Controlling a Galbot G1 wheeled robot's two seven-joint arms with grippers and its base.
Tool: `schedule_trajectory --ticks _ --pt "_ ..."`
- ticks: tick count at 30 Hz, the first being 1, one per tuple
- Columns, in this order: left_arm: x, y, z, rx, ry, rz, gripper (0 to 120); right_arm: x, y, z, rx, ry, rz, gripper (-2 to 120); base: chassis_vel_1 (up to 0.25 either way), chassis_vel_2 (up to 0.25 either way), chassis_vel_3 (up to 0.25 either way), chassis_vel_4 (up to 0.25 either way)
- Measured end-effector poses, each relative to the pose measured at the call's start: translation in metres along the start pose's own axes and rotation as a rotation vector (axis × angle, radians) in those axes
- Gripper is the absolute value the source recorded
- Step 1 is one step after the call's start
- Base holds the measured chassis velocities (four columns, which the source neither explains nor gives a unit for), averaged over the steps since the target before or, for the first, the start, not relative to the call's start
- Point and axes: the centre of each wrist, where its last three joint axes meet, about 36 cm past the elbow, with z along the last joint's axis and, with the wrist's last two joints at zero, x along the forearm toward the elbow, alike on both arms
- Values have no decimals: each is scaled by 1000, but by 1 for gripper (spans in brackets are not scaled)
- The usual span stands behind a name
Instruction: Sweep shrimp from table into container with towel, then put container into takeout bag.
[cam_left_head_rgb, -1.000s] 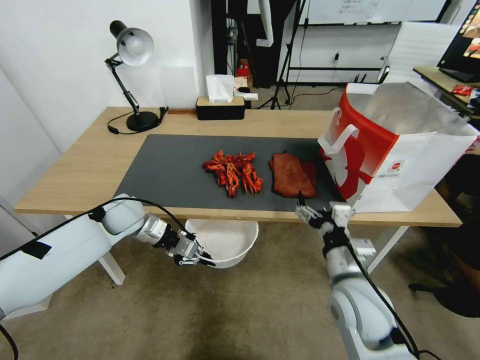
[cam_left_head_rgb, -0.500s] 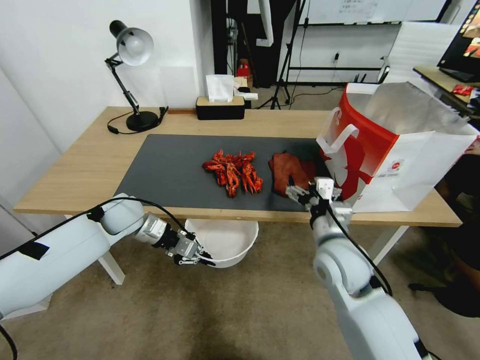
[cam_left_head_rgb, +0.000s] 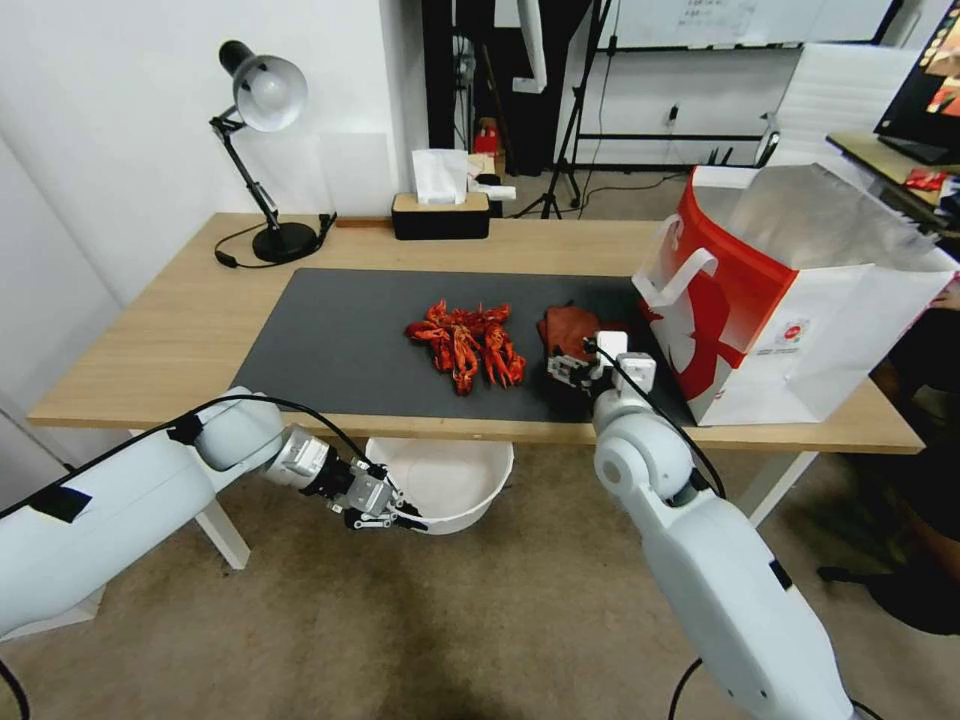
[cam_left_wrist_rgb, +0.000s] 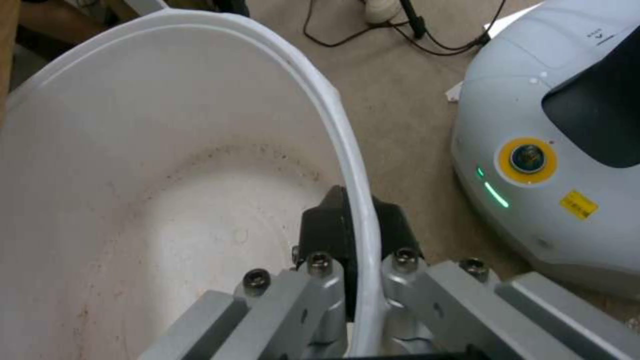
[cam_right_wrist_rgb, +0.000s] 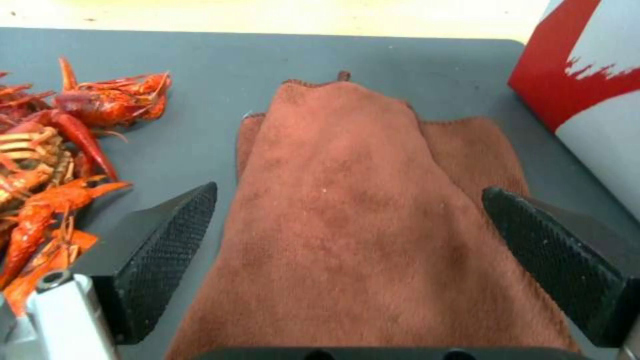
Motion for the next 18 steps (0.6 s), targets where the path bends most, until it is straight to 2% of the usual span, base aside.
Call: schedule_trajectory --ticks 7,18 --pt "-1 1 0 1 -1 -1 0 -7 -2 -6 33 57 10 100 0 0 0 0" --pt "2 1 -1 1 0 -5 0 -17 4 -6 29 94 -5 100 0 0 0 0"
